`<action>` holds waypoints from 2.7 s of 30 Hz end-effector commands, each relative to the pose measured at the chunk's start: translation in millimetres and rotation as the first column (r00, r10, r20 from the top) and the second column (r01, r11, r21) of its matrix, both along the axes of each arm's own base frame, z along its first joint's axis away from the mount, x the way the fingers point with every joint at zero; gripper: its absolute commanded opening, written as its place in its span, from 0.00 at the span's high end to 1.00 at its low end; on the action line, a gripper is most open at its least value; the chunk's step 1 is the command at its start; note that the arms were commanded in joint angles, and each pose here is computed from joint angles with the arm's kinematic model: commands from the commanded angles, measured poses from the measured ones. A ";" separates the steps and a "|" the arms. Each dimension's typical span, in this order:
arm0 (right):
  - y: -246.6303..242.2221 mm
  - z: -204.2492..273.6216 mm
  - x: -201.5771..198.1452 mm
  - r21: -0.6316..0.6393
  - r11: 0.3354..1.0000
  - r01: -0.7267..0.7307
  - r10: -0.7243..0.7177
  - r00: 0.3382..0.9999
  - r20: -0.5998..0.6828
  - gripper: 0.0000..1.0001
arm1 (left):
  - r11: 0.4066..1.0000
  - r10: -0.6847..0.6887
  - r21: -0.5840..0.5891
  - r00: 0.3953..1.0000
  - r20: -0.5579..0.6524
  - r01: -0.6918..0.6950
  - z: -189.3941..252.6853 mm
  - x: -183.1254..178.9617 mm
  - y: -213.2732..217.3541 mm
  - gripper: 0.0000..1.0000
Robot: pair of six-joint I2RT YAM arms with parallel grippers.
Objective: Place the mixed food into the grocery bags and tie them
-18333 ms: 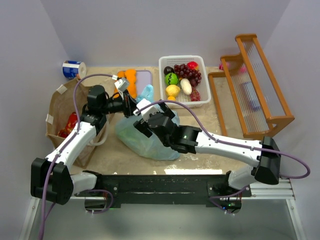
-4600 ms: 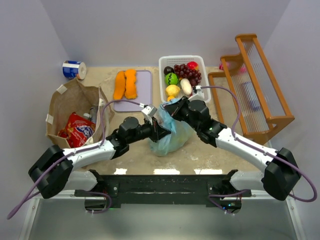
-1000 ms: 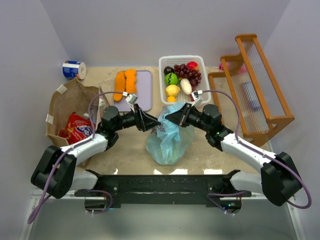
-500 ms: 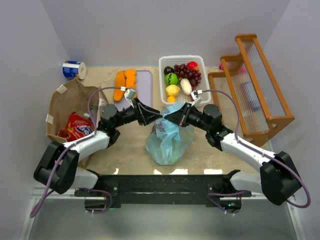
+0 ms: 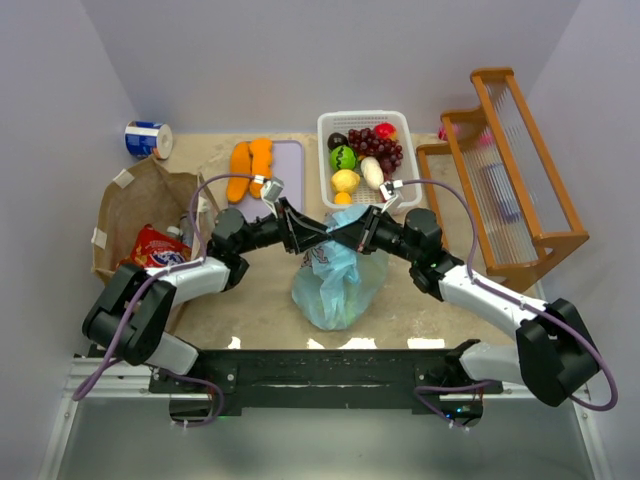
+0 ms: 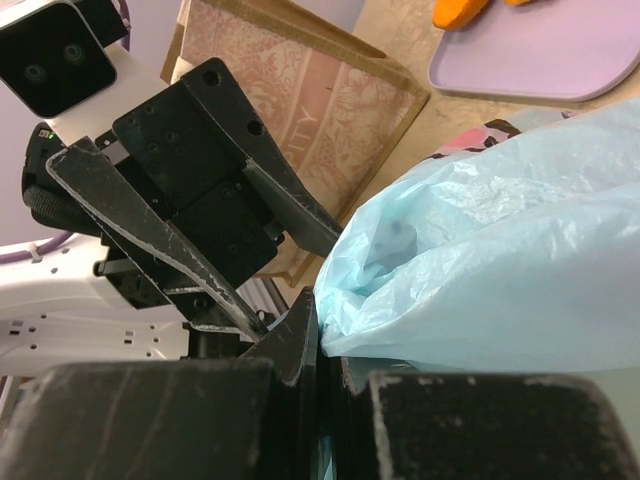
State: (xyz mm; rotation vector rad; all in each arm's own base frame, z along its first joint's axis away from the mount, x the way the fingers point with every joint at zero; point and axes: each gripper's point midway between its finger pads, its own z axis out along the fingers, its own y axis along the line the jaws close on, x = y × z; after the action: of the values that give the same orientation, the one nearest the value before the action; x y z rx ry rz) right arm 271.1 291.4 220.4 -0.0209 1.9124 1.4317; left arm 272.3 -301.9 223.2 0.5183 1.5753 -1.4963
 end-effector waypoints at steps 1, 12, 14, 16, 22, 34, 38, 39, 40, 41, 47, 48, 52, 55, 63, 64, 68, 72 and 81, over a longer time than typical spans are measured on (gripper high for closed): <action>1.0 17.7 -2.4 0.046 0.999 -0.024 0.022 0.998 0.054 1.00 | 1.000 -0.015 -0.024 0.999 0.051 0.016 6.1 -4.8 -0.3 0.50; -0.6 21.7 -3.5 0.048 0.999 -0.025 0.022 0.998 0.060 1.00 | 1.000 0.009 -0.025 1.000 0.022 -0.009 -3.4 -1.3 1.1 0.48; -1.1 22.8 -3.2 0.047 0.999 -0.023 0.021 0.998 0.063 1.00 | 0.999 -0.003 -0.032 1.000 0.021 0.004 -3.0 -2.3 -0.4 0.52; -1.1 22.4 -3.5 0.045 0.999 -0.025 0.022 0.998 0.063 1.00 | 0.999 -0.014 -0.038 1.000 0.020 0.014 -3.8 -2.4 -1.7 0.56; -0.9 23.3 -4.1 0.048 0.998 -0.028 0.025 0.998 0.064 1.00 | 0.998 -0.044 -0.049 0.999 0.016 0.045 -5.3 -4.3 -6.4 0.61; 0.2 20.0 -5.3 0.041 0.998 -0.037 0.035 0.998 0.060 1.00 | 0.991 -0.086 -0.101 0.996 0.028 0.089 4.4 -10.4 -13.5 0.81; -0.1 20.0 -5.6 0.037 0.999 -0.038 0.035 0.998 0.061 1.00 | 0.989 -0.094 -0.113 0.995 0.020 0.096 6.3 -13.3 -12.3 1.00; -0.8 18.0 -5.1 0.029 0.999 -0.035 0.033 0.998 0.056 1.00 | 0.988 -0.094 -0.122 0.995 0.017 0.095 7.5 -14.8 -11.4 1.00; -0.9 18.7 -4.9 0.026 0.999 -0.035 0.033 0.998 0.061 1.00 | 0.987 -0.096 -0.128 0.995 0.016 0.097 9.0 -15.7 -11.1 1.00; -0.9 18.7 -4.8 0.024 0.999 -0.035 0.034 0.998 0.061 1.00 | 0.986 -0.098 -0.131 0.995 0.011 0.098 9.5 -16.7 -10.7 1.00; -3.4 17.3 -5.2 -0.052 0.998 -0.045 0.049 0.996 0.078 0.81 | 0.992 -0.054 -0.117 0.998 -0.043 0.049 5.7 -7.8 -8.0 1.00; -5.0 11.1 -7.3 -0.081 0.995 -0.050 0.055 0.997 0.057 0.73 | 0.992 -0.048 -0.118 0.998 -0.042 0.043 7.6 -6.0 -8.3 1.00; -10.8 15.9 -11.1 -0.160 0.985 -0.060 0.077 0.992 0.100 0.43 | 0.995 -0.030 -0.100 0.998 -0.057 0.024 6.7 -0.8 -8.6 1.00; -20.5 10.5 -15.4 -0.231 0.972 -0.048 0.073 0.992 0.101 0.33 | 0.996 -0.023 -0.091 0.998 -0.064 0.018 6.8 2.0 -9.3 1.00; -54.5 8.7 -37.4 -0.354 0.935 0.015 0.042 0.988 0.152 0.20 | 0.997 -0.004 -0.072 0.998 -0.065 -0.001 7.4 6.7 -9.5 1.00; -55.6 9.4 -40.6 -0.357 0.934 0.008 0.054 0.985 0.163 0.19 | 0.998 -0.003 -0.067 0.998 -0.062 -0.002 6.9 7.4 -9.7 1.00; -64.6 4.2 -49.9 -0.400 0.917 0.009 0.086 0.972 0.218 0.21 | 0.998 -0.001 -0.058 0.998 -0.067 -0.003 6.9 8.6 -10.2 1.00; -69.8 -13.5 -52.5 -0.469 0.883 -0.013 0.120 0.973 0.198 0.26 | 0.999 0.009 -0.050 0.998 -0.064 -0.012 7.4 9.8 -9.6 1.00; -58.6 -40.5 -55.1 -0.499 0.861 -0.096 0.186 0.973 0.135 0.37 | 0.999 0.009 -0.041 0.998 -0.069 -0.012 6.7 9.8 -9.6 1.00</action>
State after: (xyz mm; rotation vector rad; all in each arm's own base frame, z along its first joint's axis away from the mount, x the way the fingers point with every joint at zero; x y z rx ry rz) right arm 217.7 228.0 185.6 -0.4676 2.1112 0.9553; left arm 277.1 -311.3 205.2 0.3969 1.6856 -1.5820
